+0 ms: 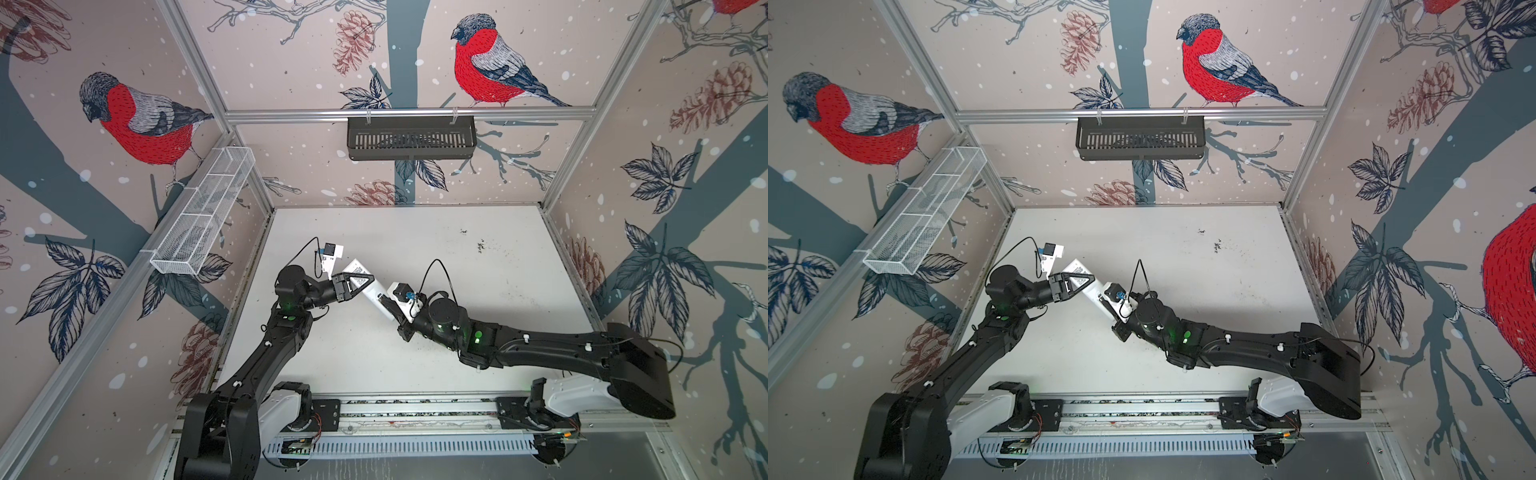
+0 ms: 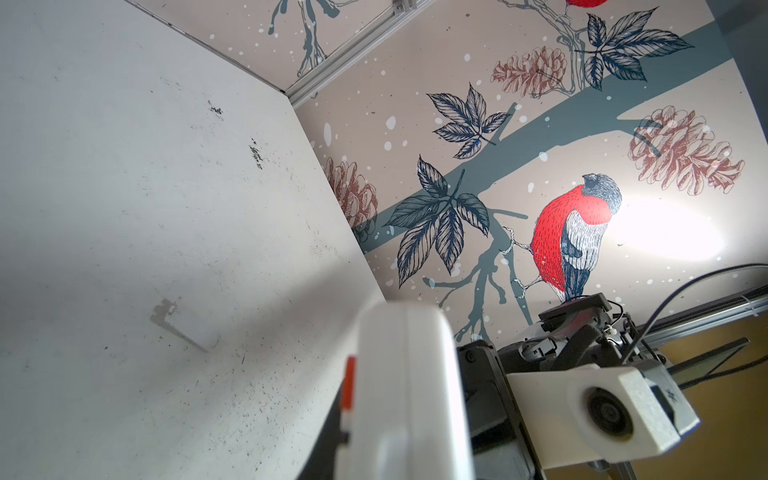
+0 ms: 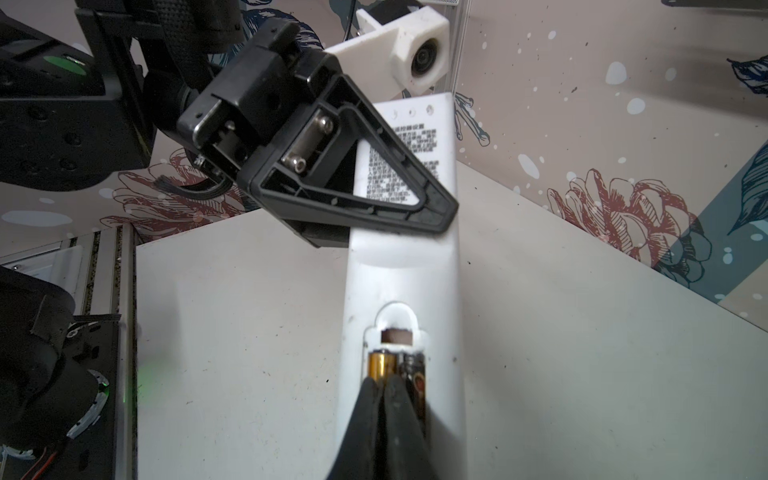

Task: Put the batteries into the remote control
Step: 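Lower the battery into the remote's compartment with the right gripper, then press the battery down into the compartment with the right gripper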

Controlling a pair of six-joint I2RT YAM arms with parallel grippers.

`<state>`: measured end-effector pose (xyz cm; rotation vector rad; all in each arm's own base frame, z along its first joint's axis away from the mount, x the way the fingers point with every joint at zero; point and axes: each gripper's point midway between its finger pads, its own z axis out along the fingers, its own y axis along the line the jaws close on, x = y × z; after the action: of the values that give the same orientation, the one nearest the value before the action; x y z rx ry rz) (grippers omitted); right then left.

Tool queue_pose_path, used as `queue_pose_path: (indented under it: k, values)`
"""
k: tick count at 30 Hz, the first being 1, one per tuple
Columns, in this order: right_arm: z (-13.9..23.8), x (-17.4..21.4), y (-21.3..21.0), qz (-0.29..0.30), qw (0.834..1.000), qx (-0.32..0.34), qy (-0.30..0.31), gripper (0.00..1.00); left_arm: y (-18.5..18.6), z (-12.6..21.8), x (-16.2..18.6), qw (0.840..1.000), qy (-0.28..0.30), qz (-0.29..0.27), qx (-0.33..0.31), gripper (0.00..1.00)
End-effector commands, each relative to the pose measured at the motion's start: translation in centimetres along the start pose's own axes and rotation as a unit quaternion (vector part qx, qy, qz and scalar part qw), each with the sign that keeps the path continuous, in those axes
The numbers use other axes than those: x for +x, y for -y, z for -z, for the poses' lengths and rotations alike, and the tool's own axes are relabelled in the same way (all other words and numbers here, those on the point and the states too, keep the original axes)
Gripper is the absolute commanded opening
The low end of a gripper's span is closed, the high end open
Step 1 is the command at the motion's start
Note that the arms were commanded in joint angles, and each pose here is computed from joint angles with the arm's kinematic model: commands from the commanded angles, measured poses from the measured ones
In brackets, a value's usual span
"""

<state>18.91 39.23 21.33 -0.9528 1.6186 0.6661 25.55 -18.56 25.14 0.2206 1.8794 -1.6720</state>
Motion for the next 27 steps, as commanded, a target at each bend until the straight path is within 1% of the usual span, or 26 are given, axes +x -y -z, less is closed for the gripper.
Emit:
queue_pose_path:
  k: [1, 7, 10, 13, 14, 16, 18, 20, 22, 25, 27]
  values:
    - [1.2, 7.3, 0.9, 0.041, 0.989, 0.026, -0.138, 0.1, 3.8, 0.3, -0.2, 0.996, -0.016, -0.061, 0.062, 0.0]
    - [2.0, 6.9, 1.2, 0.043, 0.989, 0.033, -0.136, 0.11, 3.5, 0.2, -0.3, 0.996, -0.017, -0.058, 0.064, 0.0]
    - [2.2, 5.4, 1.4, 0.028, 0.993, 0.027, -0.115, 0.14, 3.0, 0.1, -0.1, 0.996, -0.018, -0.063, 0.06, 0.0]
    - [2.9, 2.8, 1.4, -0.006, 0.997, -0.002, -0.072, 0.19, 2.4, -0.2, 0.6, 0.995, -0.029, -0.075, 0.054, 0.0]
    - [3.4, 1.8, 1.3, -0.017, 0.998, -0.019, -0.053, 0.22, 2.1, -0.4, 1.0, 0.995, -0.035, -0.076, 0.047, 0.0]
    - [4.4, 0.3, 1.6, -0.041, 0.998, -0.035, -0.022, 0.32, 1.2, -0.7, 1.4, 0.996, -0.045, -0.079, 0.028, 0.0]
    - [5.4, -0.9, 2.3, -0.068, 0.997, -0.048, -0.001, 0.44, 0.9, -1.1, 1.9, 0.995, -0.055, -0.086, 0.016, 0.0]
    - [6.0, -1.2, 2.8, -0.09, 0.994, -0.061, 0.005, 0.56, 1.3, -1.3, 2.2, 0.993, -0.061, -0.094, 0.023, 0.0]
    - [6.4, -1.3, 2.9, -0.106, 0.991, -0.085, 0.006, 0.65, 1.6, -1.4, 2.5, 0.993, -0.066, -0.097, 0.03, 0.0]
    - [6.6, -1.2, 2.6, -0.128, 0.984, -0.123, 0.0, 0.74, 2.2, -1.7, 3.0, 0.991, -0.075, -0.102, 0.041, 0.0]
    - [6.4, -0.9, 2.4, -0.135, 0.982, -0.134, -0.007, 0.77, 2.6, -1.9, 3.3, 0.99, -0.082, -0.106, 0.049, 0.0]
